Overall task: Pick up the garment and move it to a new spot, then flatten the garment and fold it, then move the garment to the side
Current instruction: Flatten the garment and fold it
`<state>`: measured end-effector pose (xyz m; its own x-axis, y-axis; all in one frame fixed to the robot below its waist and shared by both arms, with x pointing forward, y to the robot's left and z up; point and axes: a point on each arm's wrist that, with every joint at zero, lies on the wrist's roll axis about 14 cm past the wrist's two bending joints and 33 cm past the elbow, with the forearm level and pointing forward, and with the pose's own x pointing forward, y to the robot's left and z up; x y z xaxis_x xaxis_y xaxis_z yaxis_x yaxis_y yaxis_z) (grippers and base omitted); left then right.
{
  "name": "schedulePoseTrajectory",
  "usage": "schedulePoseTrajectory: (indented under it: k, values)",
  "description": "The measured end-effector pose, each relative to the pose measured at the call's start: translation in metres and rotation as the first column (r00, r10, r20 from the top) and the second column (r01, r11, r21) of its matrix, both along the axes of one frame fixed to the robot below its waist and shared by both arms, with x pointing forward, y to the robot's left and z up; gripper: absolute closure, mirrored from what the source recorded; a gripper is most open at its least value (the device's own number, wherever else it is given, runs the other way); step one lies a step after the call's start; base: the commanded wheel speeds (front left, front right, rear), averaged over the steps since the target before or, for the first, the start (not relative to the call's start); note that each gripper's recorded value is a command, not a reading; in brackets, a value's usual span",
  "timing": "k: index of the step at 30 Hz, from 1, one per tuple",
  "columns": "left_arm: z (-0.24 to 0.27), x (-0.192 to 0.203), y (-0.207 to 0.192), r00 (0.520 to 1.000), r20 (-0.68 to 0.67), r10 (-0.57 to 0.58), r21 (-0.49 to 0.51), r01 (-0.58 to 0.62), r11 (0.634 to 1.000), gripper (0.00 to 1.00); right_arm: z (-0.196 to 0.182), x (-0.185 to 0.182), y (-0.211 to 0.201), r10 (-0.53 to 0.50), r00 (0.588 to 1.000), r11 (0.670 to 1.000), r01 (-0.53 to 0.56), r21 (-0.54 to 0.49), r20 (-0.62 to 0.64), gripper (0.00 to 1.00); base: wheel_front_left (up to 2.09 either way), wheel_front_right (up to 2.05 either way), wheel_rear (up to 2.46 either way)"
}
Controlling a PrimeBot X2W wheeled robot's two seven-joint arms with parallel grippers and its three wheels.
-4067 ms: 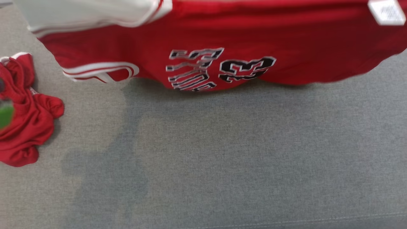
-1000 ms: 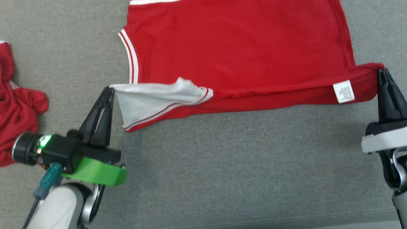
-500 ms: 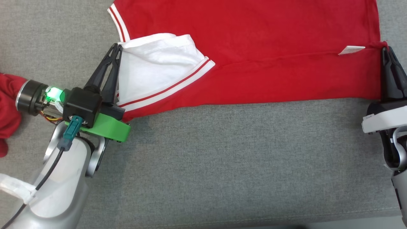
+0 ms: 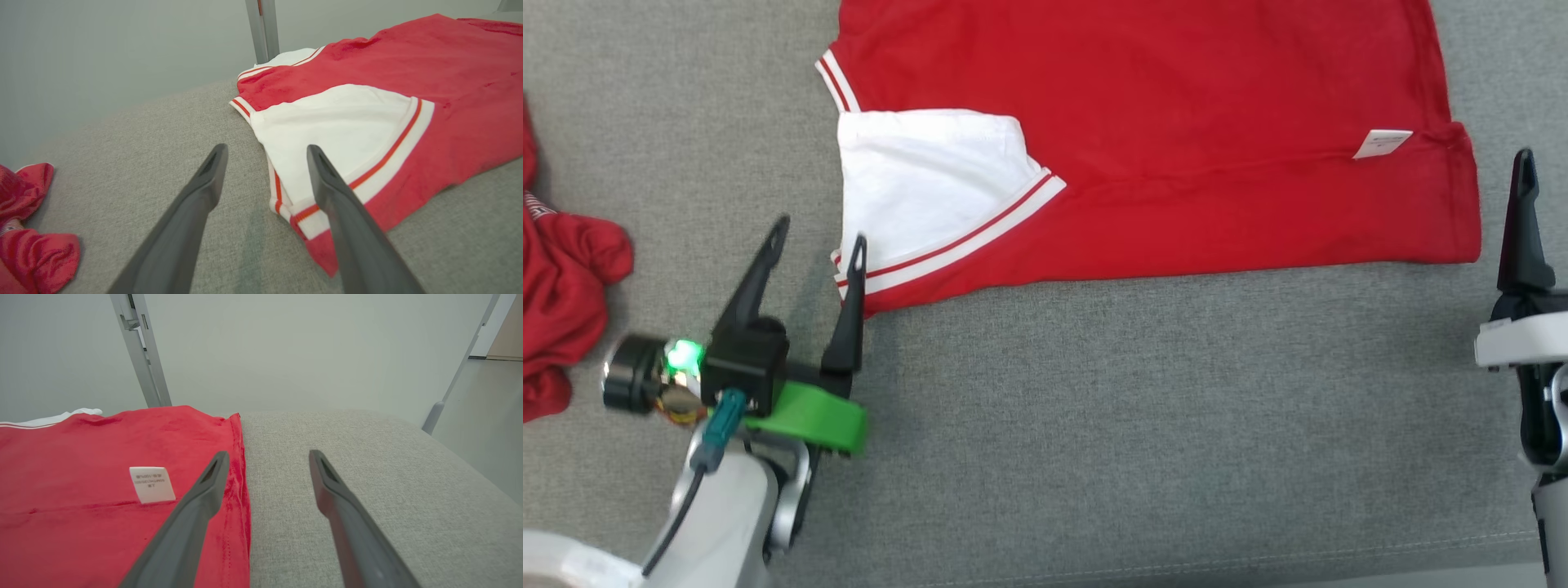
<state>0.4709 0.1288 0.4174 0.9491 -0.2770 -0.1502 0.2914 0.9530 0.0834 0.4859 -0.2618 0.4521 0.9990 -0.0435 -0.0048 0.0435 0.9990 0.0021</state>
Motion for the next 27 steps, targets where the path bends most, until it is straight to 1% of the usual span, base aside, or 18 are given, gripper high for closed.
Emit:
schedulePoseTrajectory:
  k: [4,7,11,16,20,21,22,23,24,27]
  values:
    - [-0.012,-0.029,0.008,0.992,-0.096,0.076,-0.067,-0.083,0.994,0.00,0.003,-0.015,0.000,-0.019,1.000,1.000,0.019,0.019,-0.001,0.00,0.00,0.00,0.00]
    - [-0.016,-0.042,0.008,0.987,-0.132,0.093,-0.090,-0.105,0.990,0.00,0.002,-0.023,0.005,-0.016,1.000,0.999,0.016,0.035,-0.010,0.00,0.00,0.00,0.00]
    - [-0.019,-0.042,0.004,0.984,-0.154,0.094,-0.115,-0.112,0.987,0.00,-0.003,-0.028,0.010,-0.008,1.000,0.999,0.009,0.045,-0.028,0.00,0.00,0.00,0.00]
    - [-0.024,-0.033,-0.001,0.979,-0.184,0.087,-0.136,-0.113,0.984,0.00,-0.009,-0.026,0.010,-0.002,0.999,0.999,0.004,0.042,-0.043,0.00,0.00,0.00,0.00]
    - [-0.047,-0.041,-0.008,0.957,-0.286,0.057,-0.124,-0.095,0.988,0.00,-0.010,-0.023,0.008,0.000,0.999,0.999,0.002,0.034,-0.045,0.00,0.00,0.00,0.00]
    - [-0.052,-0.043,-0.010,0.950,-0.309,0.046,-0.123,-0.088,0.988,0.18,-0.010,-0.023,0.007,-0.002,0.999,0.999,0.003,0.033,-0.046,0.00,0.00,0.00,0.00]
    - [-0.054,-0.044,-0.012,0.946,-0.321,0.038,-0.123,-0.082,0.989,0.59,-0.011,-0.023,0.007,-0.003,0.999,0.999,0.004,0.034,-0.047,0.00,0.00,0.00,0.00]
    - [-0.055,-0.044,-0.014,0.944,-0.328,0.031,-0.123,-0.076,0.989,0.89,-0.011,-0.024,0.008,-0.002,0.999,0.999,0.004,0.036,-0.048,0.00,0.00,0.00,0.00]
    - [-0.055,-0.043,-0.015,0.943,-0.332,0.027,-0.129,-0.074,0.989,1.00,-0.012,-0.024,0.010,0.000,0.999,0.999,0.002,0.040,-0.051,0.00,0.00,0.00,0.00]
    - [-0.053,-0.042,-0.019,0.944,-0.329,0.021,-0.160,-0.078,0.984,1.00,-0.019,-0.025,0.013,0.008,0.997,0.999,-0.004,0.049,-0.073,0.00,0.00,0.00,0.00]
